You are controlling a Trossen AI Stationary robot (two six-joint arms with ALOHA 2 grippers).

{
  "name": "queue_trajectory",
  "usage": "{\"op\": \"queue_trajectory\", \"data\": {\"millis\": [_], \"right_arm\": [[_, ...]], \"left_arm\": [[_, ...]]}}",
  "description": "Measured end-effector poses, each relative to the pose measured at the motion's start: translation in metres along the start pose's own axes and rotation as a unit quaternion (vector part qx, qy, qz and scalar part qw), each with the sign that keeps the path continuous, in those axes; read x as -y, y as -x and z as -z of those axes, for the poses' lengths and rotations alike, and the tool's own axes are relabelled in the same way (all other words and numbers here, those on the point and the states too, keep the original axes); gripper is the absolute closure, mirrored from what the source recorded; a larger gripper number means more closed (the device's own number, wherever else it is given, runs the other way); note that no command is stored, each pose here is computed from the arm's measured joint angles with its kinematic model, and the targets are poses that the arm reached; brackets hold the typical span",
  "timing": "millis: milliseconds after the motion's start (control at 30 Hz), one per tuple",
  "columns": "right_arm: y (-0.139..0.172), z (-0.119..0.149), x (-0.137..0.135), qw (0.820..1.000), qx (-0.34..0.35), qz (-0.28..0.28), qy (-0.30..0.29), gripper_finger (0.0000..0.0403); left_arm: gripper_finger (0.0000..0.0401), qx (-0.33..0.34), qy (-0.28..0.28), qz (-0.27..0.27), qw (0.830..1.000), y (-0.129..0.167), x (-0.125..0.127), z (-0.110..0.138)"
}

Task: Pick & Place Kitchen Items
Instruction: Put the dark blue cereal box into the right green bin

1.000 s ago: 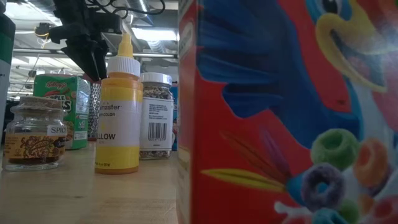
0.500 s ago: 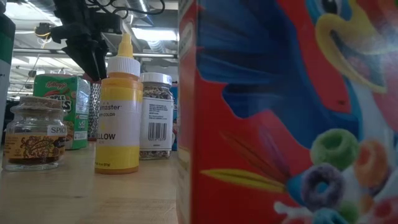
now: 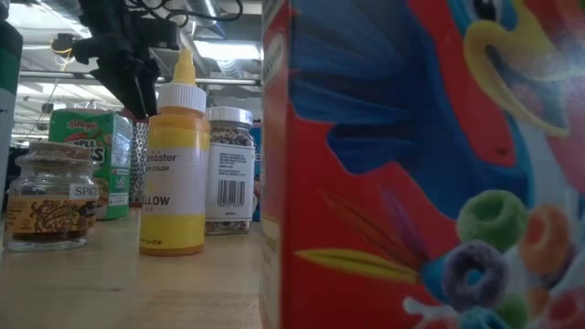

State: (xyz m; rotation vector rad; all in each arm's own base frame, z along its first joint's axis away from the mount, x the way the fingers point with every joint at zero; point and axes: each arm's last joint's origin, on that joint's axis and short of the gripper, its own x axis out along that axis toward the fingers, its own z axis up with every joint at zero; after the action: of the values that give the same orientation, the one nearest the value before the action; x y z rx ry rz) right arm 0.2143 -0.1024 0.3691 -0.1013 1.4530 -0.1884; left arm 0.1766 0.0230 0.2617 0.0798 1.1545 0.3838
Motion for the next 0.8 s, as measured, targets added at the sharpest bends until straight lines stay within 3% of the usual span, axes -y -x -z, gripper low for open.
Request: {"op": "queue_trajectory", "data": {"millis": [167, 367, 800], "right_arm": [[-0.008, 0.022, -0.005, 0.998, 0.061, 0.029, 0.002, 0.0264], [-0.030, 0.003, 0.007, 0.989, 0.113, 0.070, 0.070, 0.0264], [-0.090, -0.020, 0.037, 0.994, 0.036, 0.009, 0.099, 0.0264]], "left_arm": [[0.0102, 0.000, 0.000, 0.000, 1.000, 0.000, 0.000, 0.000], [0.0102, 0.000, 0.000, 0.000, 1.000, 0.000, 0.000, 0.000], [0.0102, 0.000, 0.000, 0.000, 1.000, 0.000, 0.000, 0.000]]}}
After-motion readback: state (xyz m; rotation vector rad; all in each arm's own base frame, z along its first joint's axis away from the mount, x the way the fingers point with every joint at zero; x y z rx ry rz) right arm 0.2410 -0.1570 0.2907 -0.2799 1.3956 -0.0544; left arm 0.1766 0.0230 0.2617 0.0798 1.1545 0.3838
